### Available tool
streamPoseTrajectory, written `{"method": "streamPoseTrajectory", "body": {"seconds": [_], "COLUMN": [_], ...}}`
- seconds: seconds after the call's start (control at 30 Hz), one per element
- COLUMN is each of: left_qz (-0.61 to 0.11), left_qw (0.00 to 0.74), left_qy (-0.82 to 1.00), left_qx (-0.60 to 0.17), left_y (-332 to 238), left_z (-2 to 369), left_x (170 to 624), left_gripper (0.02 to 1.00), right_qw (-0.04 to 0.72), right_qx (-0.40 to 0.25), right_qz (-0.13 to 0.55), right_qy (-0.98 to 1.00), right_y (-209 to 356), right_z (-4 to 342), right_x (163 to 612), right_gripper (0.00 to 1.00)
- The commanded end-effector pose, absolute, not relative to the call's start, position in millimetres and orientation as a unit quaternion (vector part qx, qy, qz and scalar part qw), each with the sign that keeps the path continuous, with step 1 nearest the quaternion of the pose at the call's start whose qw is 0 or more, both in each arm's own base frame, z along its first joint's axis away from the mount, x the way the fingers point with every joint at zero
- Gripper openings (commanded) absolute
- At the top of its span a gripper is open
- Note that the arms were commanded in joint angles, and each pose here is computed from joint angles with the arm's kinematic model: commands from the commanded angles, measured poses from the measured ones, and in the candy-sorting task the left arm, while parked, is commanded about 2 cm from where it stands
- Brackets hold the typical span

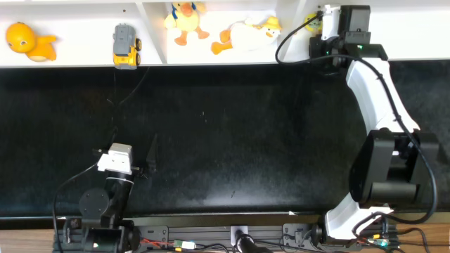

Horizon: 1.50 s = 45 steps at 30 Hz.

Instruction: Store Toys

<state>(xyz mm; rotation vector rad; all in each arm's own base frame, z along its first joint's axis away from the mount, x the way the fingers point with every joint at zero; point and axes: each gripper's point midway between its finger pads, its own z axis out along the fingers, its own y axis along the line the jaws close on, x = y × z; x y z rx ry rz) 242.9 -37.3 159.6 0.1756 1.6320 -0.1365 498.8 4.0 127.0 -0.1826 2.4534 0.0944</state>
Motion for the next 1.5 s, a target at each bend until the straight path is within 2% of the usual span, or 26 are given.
{"method": "streamPoseTrajectory", "body": {"seconds": [0.03,0.27,0.47,0.73,0.8,0.9,0.93,1.2,1.4,1.5], "left_qz": [-0.063,-0.063,-0.063,-0.063,-0.063,-0.063,-0.063,-0.063,-0.063,-0.063], "left_qw": [0.680,0.681,0.680,0.681,0.681,0.680,0.680,0.680,0.680,0.681], "left_qy": [0.726,0.726,0.726,0.726,0.726,0.726,0.726,0.726,0.726,0.726], "left_qx": [0.073,0.073,0.073,0.073,0.073,0.073,0.073,0.073,0.073,0.073], "left_y": [-37,-37,-37,-37,-37,-37,-37,-37,-37,-37], "left_z": [159,159,159,159,159,159,159,159,159,159], "left_x": [243,243,243,243,243,243,243,243,243,243], "left_gripper": [0.998,0.998,0.996,0.998,0.998,0.998,0.998,0.998,0.998,0.998], "right_qw": [0.351,0.346,0.345,0.336,0.336,0.332,0.329,0.291,0.264,0.248], "right_qx": [-0.055,-0.052,-0.051,-0.049,-0.049,-0.047,-0.042,-0.003,0.037,0.019], "right_qz": [0.035,0.037,0.037,0.037,0.037,0.038,0.040,0.035,-0.004,-0.034], "right_qy": [0.934,0.936,0.937,0.940,0.940,0.941,0.942,0.956,0.964,0.968], "right_y": [-1,-1,-2,-3,-3,-3,-3,-32,-66,-69], "right_z": [141,138,138,135,135,134,133,143,146,140], "right_x": [508,507,506,503,503,501,500,464,405,366], "right_gripper": [0.042,0.051,0.110,0.338,0.542,0.945,0.996,0.993,0.996,0.998]}}
